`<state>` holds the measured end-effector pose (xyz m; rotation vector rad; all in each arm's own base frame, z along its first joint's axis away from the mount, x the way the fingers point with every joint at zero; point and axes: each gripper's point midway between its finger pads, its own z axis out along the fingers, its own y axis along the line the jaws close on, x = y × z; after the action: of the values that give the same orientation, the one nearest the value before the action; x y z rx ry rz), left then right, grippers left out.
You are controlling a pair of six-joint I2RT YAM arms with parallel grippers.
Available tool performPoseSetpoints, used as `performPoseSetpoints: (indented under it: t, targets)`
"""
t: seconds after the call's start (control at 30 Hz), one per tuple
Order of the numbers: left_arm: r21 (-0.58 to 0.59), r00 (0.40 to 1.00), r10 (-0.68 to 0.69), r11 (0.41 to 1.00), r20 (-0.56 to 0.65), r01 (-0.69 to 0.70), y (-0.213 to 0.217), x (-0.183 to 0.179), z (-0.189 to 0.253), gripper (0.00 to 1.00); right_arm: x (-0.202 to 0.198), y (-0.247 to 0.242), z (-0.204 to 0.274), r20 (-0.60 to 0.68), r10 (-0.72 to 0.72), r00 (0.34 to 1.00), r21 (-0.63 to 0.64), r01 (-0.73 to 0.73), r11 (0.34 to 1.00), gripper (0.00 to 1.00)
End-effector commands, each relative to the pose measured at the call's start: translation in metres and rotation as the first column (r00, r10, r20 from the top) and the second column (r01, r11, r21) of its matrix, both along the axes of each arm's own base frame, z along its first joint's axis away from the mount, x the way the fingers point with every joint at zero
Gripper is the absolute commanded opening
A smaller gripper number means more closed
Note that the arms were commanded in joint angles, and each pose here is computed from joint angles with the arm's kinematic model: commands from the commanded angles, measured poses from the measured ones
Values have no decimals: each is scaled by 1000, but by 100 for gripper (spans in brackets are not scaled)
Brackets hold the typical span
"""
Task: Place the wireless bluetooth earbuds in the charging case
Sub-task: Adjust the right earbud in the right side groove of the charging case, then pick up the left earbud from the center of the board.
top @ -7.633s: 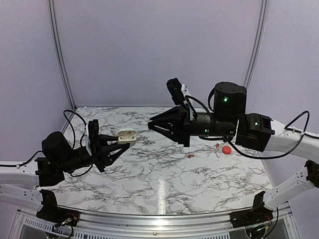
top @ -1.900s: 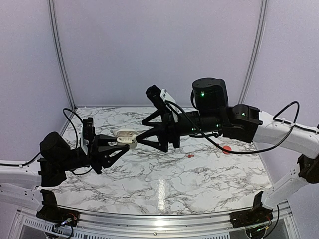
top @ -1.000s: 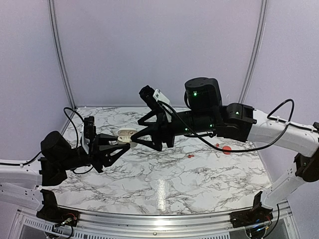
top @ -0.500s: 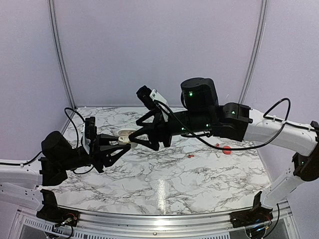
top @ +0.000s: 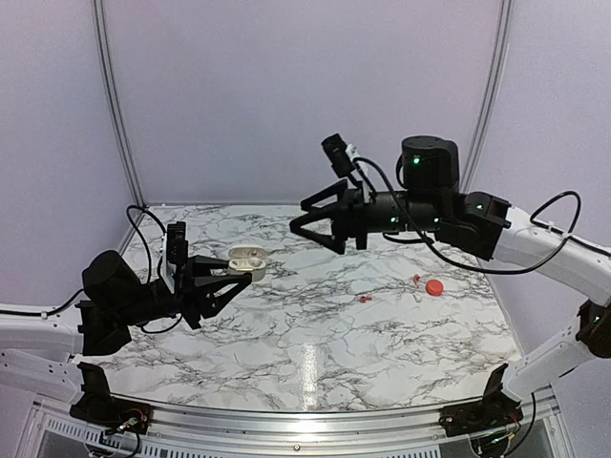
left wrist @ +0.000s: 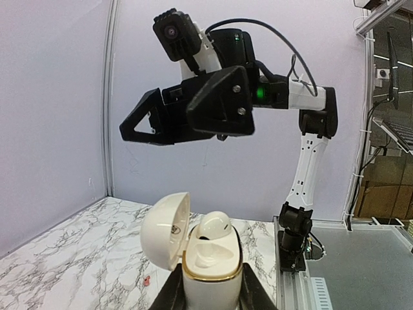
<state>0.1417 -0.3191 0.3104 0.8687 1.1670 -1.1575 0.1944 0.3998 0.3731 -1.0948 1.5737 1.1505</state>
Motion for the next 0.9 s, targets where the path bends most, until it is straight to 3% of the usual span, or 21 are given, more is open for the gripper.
performPoseSetpoints:
  t: [0.0, 0.2, 0.4, 0.6, 0.73, 0.87]
  targets:
    - [-29, 1000, 26, 999, -4, -27, 4, 7, 10, 0, 53, -55, 7, -72, -183, 980, 25, 185, 982, 75]
    - [-26, 1000, 25, 999, -18, -26, 4, 7, 7, 0, 134, -144, -92, -204, -562, 801, -287, 500, 817, 68]
    - [-23, 999, 29, 999, -22, -30, 4, 8, 5, 0, 138, -207, -199, -268, -736, 621, -505, 560, 657, 66]
    - [-13, 999, 21, 1000, -25, -21, 0, 9, 2, 0, 134, -260, -262, -261, -866, 427, -552, 670, 497, 65]
    - [-10, 1000, 23, 1000, -16, -24, 1, 8, 1, 0, 131, -281, -269, -211, -908, 362, -530, 738, 418, 65]
    - [-3, 1000, 18, 1000, -17, -18, -2, 9, -1, 0, 126, -286, -274, -216, -910, 353, -473, 778, 414, 65]
